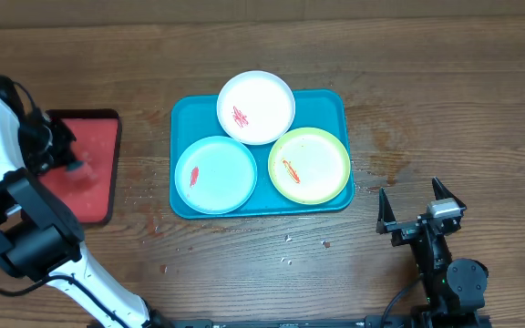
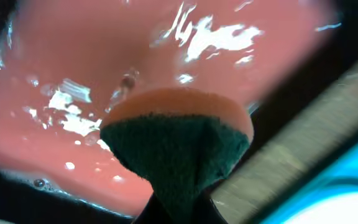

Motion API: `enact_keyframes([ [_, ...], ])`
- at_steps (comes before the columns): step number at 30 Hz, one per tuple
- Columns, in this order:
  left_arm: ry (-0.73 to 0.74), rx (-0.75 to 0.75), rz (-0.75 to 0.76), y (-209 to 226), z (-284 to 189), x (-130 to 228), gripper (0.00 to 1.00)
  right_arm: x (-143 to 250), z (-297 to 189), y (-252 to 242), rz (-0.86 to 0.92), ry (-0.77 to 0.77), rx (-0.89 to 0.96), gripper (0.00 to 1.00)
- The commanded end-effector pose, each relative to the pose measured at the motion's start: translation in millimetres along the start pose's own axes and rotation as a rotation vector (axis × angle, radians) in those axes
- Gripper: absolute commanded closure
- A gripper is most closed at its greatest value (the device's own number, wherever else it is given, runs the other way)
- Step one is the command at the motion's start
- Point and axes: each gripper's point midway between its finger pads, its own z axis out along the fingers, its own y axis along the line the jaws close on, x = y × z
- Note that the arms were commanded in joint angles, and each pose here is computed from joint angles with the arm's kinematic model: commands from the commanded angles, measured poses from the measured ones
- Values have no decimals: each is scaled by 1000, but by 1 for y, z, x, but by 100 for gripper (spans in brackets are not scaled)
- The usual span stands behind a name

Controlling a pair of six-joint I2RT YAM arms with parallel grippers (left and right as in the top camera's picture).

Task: Clean dirty plates on tray and stack at the side
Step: 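Lift the sponge with the left gripper and carry it to the light-blue plate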

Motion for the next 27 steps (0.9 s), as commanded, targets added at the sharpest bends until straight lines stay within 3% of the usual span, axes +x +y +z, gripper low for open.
enact_keyframes([
  [1, -211, 202, 103, -54, -97, -10, 96, 2, 0, 1, 3, -2, 0, 0],
  [6, -276, 304, 213, -99, -150, 26, 96, 2, 0, 1, 3, -2, 0, 0],
  [9, -182, 295, 303, -130, -144, 66, 96, 2, 0, 1, 3, -2, 0, 0],
  [19, 138, 182, 544, -205, -28, 174, 96, 2, 0, 1, 3, -2, 0, 0],
  [27, 100, 7, 540, -214, 54, 218, 96, 2, 0, 1, 3, -2, 0, 0],
])
